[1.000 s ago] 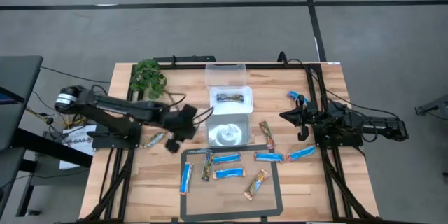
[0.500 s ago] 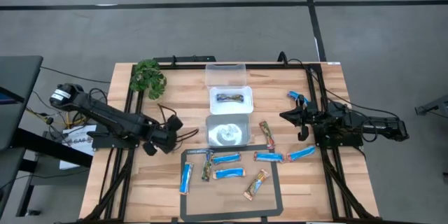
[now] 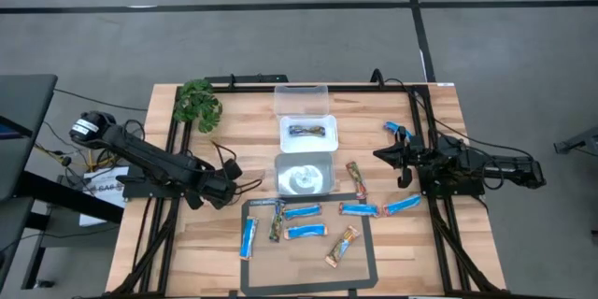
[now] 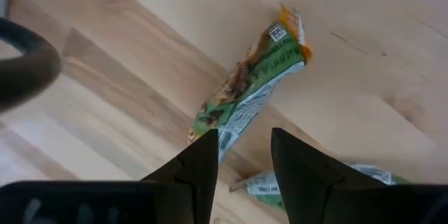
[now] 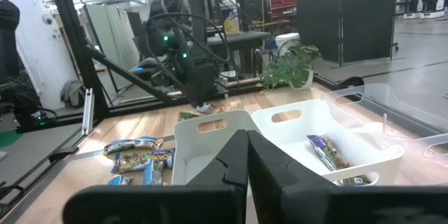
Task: Pick and place Granola Bars by type
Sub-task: Put the yellow granola bar into the gray bin
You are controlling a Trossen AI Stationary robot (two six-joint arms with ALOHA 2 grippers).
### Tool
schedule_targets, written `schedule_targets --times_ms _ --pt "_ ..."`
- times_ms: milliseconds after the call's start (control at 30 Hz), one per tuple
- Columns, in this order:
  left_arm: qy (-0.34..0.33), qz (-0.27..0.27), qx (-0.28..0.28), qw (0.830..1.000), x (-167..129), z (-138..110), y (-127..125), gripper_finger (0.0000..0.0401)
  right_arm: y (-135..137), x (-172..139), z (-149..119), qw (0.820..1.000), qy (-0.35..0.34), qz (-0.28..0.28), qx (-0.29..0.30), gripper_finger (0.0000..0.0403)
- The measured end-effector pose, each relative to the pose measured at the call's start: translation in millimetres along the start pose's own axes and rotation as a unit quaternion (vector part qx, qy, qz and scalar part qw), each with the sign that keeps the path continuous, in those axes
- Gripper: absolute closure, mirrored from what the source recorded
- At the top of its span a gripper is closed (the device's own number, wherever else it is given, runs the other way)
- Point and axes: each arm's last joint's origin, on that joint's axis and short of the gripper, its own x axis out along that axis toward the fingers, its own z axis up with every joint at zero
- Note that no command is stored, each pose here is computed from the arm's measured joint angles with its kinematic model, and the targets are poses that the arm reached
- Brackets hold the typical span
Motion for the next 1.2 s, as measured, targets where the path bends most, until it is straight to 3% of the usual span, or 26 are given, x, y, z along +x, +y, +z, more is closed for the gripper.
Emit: schedule_targets --times_ms 233,1067,1200 --pt "-0.01 0.009 0.053 0.999 9 11 2 0.0275 0 0 0 1.0 0.0 0.0 0.0 0.0403" --pt "-0.042 -0.033 0.065 0.996 30 28 2 0.0276 0 0 0 1.0 0.0 0.0 0.0 0.0403" --pt "-0.052 -0.029 0.048 0.997 30 30 3 0.0296 0 0 0 1.0 0.0 0.0 0.0 0.0403"
